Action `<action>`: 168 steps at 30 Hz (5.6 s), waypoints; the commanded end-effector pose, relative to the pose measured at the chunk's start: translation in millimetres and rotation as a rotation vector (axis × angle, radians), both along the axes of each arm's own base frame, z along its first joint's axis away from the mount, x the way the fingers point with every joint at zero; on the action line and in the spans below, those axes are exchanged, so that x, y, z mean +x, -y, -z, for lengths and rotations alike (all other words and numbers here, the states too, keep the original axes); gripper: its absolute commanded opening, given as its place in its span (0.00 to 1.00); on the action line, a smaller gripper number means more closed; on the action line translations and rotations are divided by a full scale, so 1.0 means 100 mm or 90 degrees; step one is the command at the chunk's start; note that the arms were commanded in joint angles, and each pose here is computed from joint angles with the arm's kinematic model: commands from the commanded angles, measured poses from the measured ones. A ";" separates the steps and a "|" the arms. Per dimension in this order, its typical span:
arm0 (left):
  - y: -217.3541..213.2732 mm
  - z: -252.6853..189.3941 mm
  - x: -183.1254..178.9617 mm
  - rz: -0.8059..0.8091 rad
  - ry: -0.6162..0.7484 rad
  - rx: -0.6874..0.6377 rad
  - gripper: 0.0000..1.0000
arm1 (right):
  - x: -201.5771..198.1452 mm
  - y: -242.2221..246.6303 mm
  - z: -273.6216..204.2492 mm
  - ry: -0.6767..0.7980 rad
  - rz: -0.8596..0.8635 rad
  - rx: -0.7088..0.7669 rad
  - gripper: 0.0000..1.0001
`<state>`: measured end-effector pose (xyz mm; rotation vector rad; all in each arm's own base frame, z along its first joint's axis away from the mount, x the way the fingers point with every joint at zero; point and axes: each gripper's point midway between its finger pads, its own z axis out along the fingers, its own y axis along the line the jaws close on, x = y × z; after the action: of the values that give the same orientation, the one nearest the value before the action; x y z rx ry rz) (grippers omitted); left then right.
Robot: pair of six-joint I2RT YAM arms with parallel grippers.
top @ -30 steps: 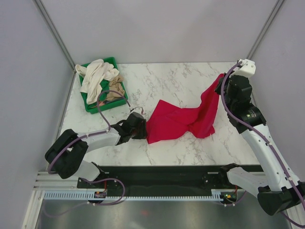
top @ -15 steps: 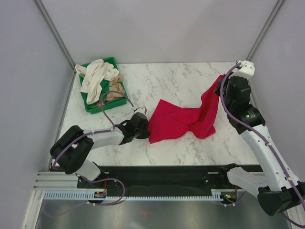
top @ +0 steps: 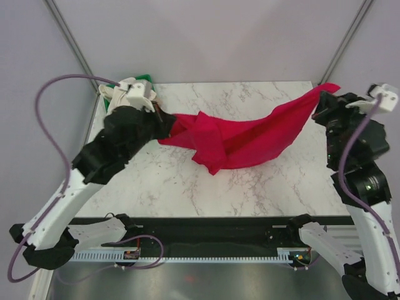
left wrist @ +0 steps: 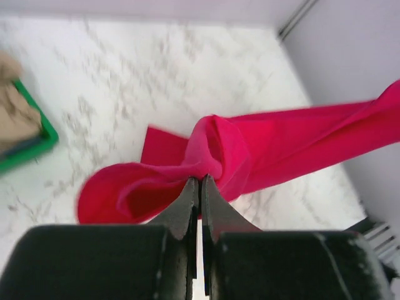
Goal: Fold and stack the t-shirts
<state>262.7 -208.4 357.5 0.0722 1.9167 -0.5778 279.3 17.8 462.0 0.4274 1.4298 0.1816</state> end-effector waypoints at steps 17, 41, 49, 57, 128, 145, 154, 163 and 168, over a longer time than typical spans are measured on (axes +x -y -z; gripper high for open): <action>-1.00 -0.75 -0.47 -0.087 0.167 0.054 0.02 | -0.60 0.43 -0.78 0.190 0.088 0.015 0.00; -1.27 -2.55 -1.34 0.070 0.533 0.020 0.02 | -2.02 0.91 -2.26 0.482 0.170 -0.101 0.00; -0.65 -1.41 0.14 -0.045 0.314 0.216 0.02 | 0.02 0.22 -1.51 0.214 0.148 -0.261 0.00; -0.78 0.85 1.66 -0.067 -0.068 0.279 0.02 | 2.31 -0.37 0.39 -0.085 0.055 -0.317 0.01; -2.64 1.42 2.43 -0.404 -0.299 0.253 1.00 | 1.34 -1.71 3.04 -0.375 -0.384 -0.010 0.93; -1.51 2.49 2.65 -0.103 -0.402 0.224 1.00 | 1.13 -1.66 3.08 -0.380 -0.390 -0.030 0.93; -2.49 2.71 2.36 -0.275 -0.483 0.280 1.00 | 1.01 -1.60 3.06 -0.387 -0.391 -0.038 0.93; -2.28 2.29 2.31 -0.276 -0.415 0.341 0.96 | 0.99 -1.59 3.02 -0.382 -0.392 -0.046 0.93; -1.58 2.26 2.27 -0.193 -0.360 0.461 0.81 | 1.00 -1.56 3.03 -0.382 -0.385 -0.054 0.93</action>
<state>491.6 -18.2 104.5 -0.1178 2.6274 0.2467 378.6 176.9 147.5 -0.0299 2.1654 0.5306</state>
